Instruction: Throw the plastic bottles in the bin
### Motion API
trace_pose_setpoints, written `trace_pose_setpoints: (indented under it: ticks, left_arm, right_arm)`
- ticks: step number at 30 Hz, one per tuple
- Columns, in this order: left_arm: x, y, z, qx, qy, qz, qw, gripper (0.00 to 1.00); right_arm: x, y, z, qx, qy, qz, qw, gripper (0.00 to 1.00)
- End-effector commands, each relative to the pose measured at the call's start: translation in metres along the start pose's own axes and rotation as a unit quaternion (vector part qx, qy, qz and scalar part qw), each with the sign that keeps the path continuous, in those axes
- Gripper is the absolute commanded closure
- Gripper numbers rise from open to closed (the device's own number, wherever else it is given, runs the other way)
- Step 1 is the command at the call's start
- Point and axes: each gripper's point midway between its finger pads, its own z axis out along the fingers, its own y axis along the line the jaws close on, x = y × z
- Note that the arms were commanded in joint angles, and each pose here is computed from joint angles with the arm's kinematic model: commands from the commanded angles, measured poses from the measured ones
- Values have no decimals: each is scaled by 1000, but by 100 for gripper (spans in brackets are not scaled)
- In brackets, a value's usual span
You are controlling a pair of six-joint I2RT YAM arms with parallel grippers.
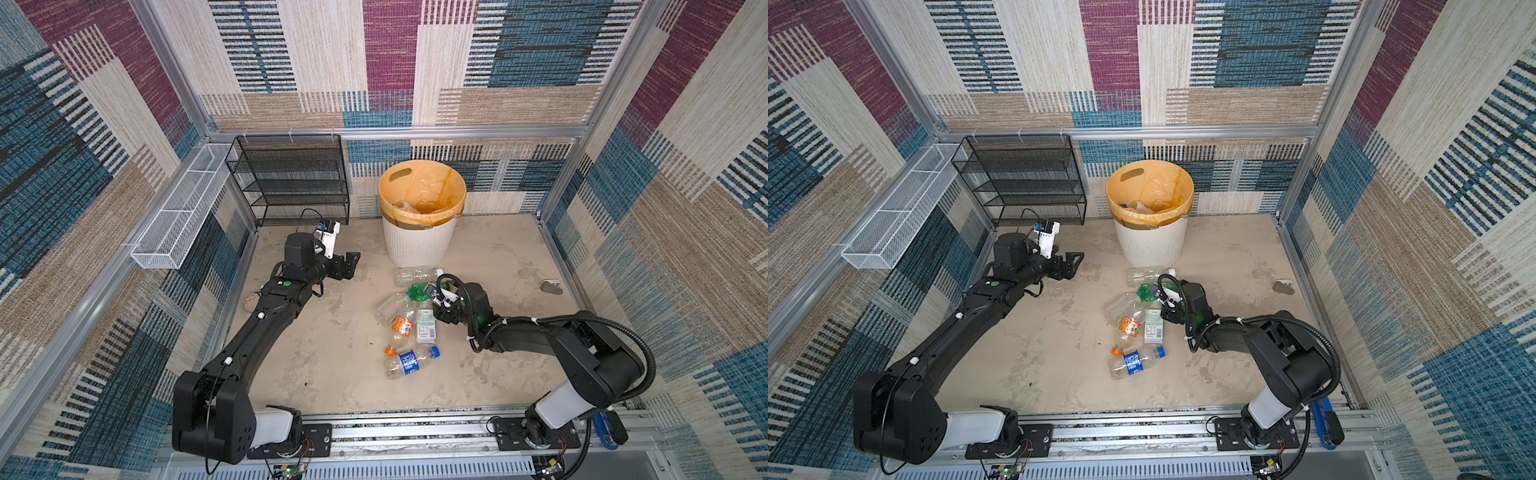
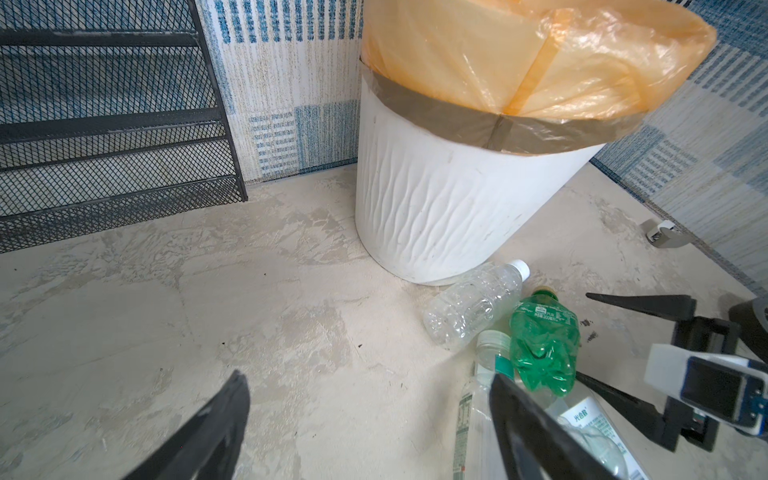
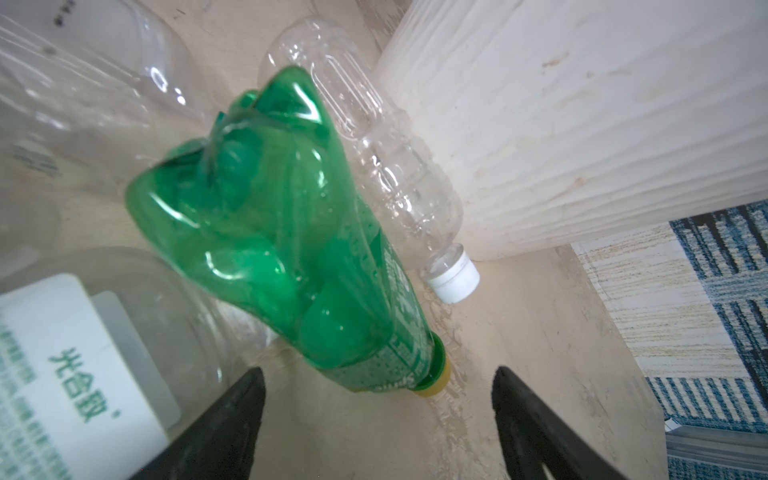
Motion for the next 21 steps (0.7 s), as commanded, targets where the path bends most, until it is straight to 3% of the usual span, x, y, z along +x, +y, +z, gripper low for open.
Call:
trace_pose_setpoints:
  ticks: [1, 8, 21]
  left_arm:
    - [-2, -1, 0, 4, -4, 2, 1000, 9]
    - [-2, -2, -1, 5, -4, 2, 1000, 9]
    - [-3, -3, -2, 8, -6, 1, 1000, 9]
  right_arm:
    - [-14, -9, 2, 19, -25, -5, 999, 17]
    - [-17, -6, 9, 11, -28, -16, 999, 39]
    - [-23, 3, 8, -18, -42, -20, 999, 45]
